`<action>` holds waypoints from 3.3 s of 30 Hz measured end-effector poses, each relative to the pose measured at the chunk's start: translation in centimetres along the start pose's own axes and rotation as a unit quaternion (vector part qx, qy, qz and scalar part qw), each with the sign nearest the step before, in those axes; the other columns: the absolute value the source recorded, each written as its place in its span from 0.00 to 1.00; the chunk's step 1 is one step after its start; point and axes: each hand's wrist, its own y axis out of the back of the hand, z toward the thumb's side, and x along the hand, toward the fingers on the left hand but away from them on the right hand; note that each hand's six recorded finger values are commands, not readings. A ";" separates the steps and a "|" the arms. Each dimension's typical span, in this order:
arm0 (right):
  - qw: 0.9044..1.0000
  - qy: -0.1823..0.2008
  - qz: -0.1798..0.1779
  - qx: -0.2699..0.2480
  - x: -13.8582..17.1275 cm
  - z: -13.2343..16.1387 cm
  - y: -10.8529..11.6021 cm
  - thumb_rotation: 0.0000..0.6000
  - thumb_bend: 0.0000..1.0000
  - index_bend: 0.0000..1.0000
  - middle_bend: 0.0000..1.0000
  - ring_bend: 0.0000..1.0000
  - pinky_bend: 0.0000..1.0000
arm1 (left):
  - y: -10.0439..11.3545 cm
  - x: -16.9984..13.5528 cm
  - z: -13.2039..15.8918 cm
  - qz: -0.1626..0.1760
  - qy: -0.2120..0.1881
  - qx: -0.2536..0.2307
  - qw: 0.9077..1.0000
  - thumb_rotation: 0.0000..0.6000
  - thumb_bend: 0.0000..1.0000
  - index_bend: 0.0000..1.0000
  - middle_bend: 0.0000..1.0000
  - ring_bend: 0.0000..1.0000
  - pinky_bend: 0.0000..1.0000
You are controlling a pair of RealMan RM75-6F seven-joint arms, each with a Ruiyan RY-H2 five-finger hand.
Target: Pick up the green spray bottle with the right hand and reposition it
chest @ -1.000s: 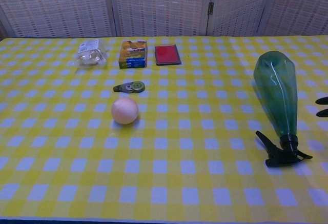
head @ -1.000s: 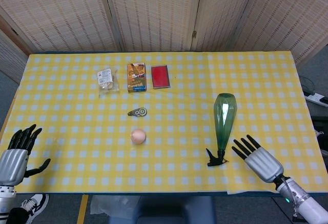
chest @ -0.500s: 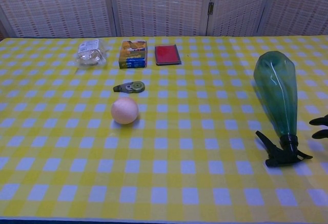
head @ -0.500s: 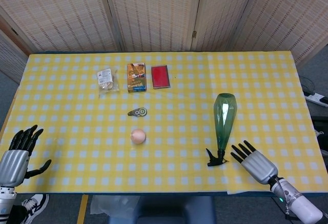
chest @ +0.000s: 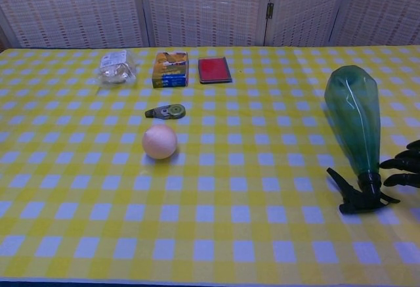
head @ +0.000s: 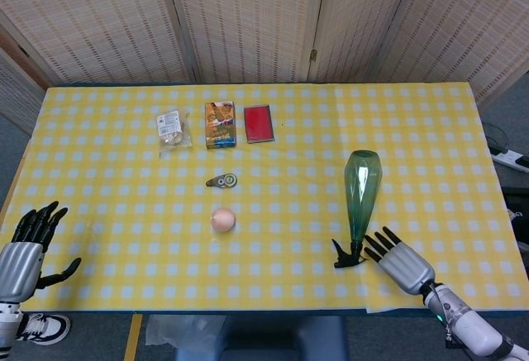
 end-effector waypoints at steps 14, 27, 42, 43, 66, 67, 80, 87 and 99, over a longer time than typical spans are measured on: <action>0.999 0.005 -0.045 -0.017 -3.8 1.6 3.6 1.00 0.39 0.14 0.00 0.00 0.00 | 0.8 -0.3 -0.2 0.010 -0.003 -0.010 1.000 0.84 0.32 0.00 0.00 0.05 0.00; 0.997 -0.010 -0.069 -0.014 -7.7 1.6 7.2 1.00 0.39 0.14 0.00 0.00 0.00 | 1.4 -0.8 -0.2 0.017 -0.009 -0.014 1.000 0.84 0.32 0.00 0.00 0.05 0.00; 0.989 -0.043 -0.140 -0.018 -7.2 -0.2 12.0 1.00 0.39 0.14 0.00 0.01 0.00 | 1.3 -0.8 -0.5 0.012 0.010 -0.015 1.000 0.84 0.32 0.00 0.00 0.05 0.00; 0.989 -0.045 -0.139 -0.012 -7.5 -0.3 12.1 1.00 0.39 0.14 0.00 0.00 0.00 | 1.4 -0.8 -0.5 0.012 0.011 -0.017 1.000 0.84 0.32 0.00 0.00 0.05 0.00; 0.990 -0.056 -0.123 0.028 -14.0 0.8 10.6 1.00 0.39 0.27 0.02 0.03 0.00 | 2.0 -1.0 -1.4 0.016 0.026 -0.029 0.999 0.83 0.32 0.00 0.00 0.05 0.00; 0.991 -0.055 -0.122 0.029 -14.1 0.9 10.5 1.00 0.39 0.28 0.03 0.04 0.00 | 1.9 -1.0 -1.4 0.015 0.026 -0.030 0.999 0.83 0.32 0.00 0.00 0.05 0.00; 0.983 -0.059 -0.168 0.036 -15.4 1.4 11.1 1.00 0.39 0.52 0.22 0.18 0.03 | 1.9 -0.8 -1.6 0.017 0.027 -0.034 0.999 0.83 0.33 0.00 0.00 0.05 0.00; 0.974 -0.059 -0.218 0.013 -14.9 1.2 12.6 1.00 0.39 0.63 0.30 0.24 0.10 | 2.0 -0.9 -1.6 0.020 0.025 -0.035 0.999 0.84 0.33 0.00 0.00 0.05 0.00; 0.936 -0.061 -0.327 -0.116 -12.2 -0.5 17.6 1.00 0.39 0.69 0.36 0.29 0.15 | 1.8 -0.8 -1.6 0.016 0.026 -0.032 0.999 0.84 0.33 0.00 0.00 0.05 0.00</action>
